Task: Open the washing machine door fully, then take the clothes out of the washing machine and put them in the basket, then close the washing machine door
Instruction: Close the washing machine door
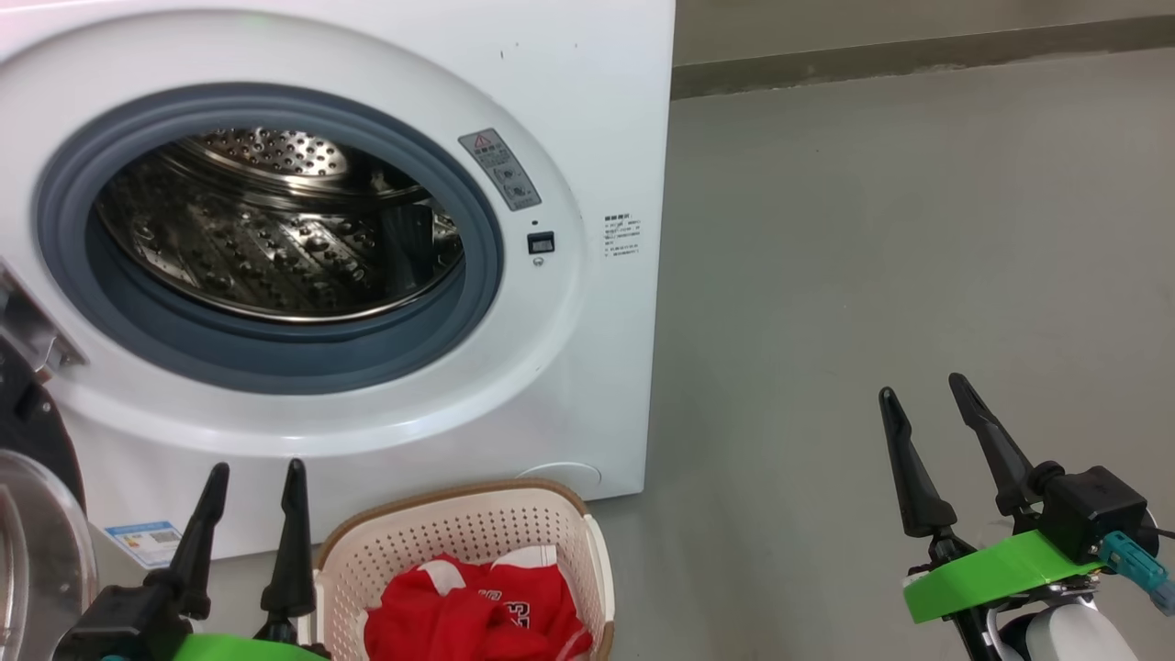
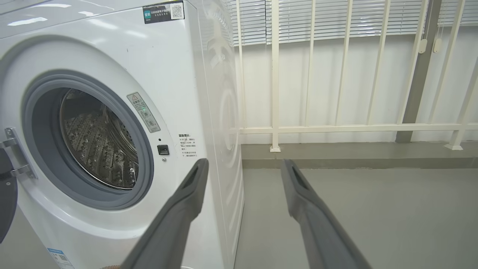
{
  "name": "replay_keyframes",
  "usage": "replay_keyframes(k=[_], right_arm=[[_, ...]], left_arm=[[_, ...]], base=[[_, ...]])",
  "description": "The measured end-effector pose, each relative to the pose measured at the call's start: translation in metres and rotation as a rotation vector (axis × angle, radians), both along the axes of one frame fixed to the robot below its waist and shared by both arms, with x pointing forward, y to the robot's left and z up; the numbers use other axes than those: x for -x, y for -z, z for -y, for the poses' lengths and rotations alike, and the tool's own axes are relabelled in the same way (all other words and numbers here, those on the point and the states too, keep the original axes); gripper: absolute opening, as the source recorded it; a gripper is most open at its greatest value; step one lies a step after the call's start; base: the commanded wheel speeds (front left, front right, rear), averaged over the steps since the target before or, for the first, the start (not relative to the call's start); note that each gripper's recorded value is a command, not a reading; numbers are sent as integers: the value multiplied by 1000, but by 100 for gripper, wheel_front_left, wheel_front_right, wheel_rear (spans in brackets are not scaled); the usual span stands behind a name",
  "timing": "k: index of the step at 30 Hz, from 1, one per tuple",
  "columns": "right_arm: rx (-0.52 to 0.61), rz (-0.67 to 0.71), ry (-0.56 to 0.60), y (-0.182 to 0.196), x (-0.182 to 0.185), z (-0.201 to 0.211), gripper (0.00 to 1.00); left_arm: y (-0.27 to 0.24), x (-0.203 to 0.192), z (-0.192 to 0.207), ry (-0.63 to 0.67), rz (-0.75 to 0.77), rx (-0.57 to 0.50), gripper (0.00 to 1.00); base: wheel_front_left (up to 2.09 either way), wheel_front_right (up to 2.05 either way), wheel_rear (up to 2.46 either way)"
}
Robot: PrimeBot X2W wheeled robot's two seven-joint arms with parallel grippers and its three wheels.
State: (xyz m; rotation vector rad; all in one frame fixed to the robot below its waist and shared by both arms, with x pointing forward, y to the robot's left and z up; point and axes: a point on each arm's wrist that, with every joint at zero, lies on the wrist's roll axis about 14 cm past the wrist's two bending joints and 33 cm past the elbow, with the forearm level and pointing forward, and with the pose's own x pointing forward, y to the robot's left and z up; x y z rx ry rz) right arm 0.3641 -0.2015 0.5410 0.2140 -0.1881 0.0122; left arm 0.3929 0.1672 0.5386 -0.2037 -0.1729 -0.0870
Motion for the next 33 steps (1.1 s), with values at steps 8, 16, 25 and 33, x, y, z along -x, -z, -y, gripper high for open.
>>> replay_keyframes(k=[8,16,25,33], right_arm=[[-1,3,1,-1,1,0,100],[-1,-1,-3,0,1,-1,100],[-3,4,-19,-2,1,-6,100],[-3,6,-39,-2,-2,-12,100]], left_arm=[[-1,0,1,4,3,-16,100],[-1,3,2,6,3,-3,100],[0,8,1,3,-1,4,100],[2,12,-5,-15,-6,4,100]], base=[[-189,189,0],[-154,154,0],[-40,40,0],[0,0,0]])
